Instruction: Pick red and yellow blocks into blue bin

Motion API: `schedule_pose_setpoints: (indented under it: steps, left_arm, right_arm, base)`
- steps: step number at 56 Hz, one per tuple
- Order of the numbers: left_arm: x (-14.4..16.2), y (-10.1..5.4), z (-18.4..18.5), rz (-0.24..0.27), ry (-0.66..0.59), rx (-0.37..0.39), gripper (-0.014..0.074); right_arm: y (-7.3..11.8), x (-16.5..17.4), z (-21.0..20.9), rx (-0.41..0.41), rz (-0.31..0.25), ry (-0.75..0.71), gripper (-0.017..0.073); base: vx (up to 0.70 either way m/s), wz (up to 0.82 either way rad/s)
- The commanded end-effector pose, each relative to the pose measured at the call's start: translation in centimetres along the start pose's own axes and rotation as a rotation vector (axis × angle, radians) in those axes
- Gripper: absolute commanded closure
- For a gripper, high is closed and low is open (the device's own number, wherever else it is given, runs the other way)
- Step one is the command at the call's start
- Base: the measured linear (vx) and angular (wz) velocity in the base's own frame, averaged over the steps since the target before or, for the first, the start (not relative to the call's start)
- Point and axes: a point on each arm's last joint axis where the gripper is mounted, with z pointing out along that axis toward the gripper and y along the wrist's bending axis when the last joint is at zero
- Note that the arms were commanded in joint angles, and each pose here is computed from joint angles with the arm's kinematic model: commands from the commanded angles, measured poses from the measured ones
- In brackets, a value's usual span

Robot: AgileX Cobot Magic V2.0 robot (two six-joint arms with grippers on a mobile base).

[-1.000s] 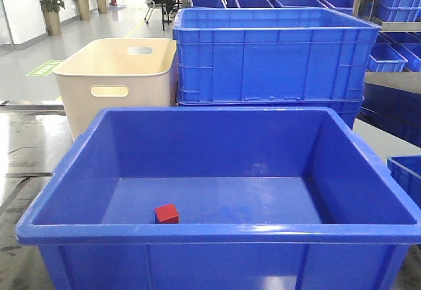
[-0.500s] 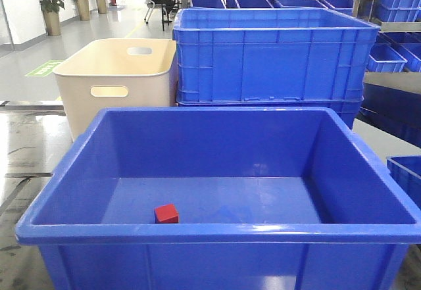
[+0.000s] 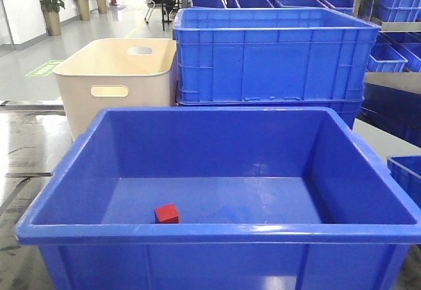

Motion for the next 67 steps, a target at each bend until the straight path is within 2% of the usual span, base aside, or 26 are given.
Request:
schedule_pose_setpoints:
  steps: [1,67]
  left_arm:
    - [-1.32,0.1,-0.24,-0.009,-0.106,-0.009,0.06]
    - [-1.32,0.1,-0.24,-0.009,-0.106,-0.009,0.06]
  right_arm:
    - [0.09,-0.54,-0.1,-0.007,-0.009,-0.081,0.057]
    - [0.09,-0.54,-0.09,-0.007,-0.01,-0.08,0.057]
  base:
    - [0.0,0.0]
    - [0.0,0.0]
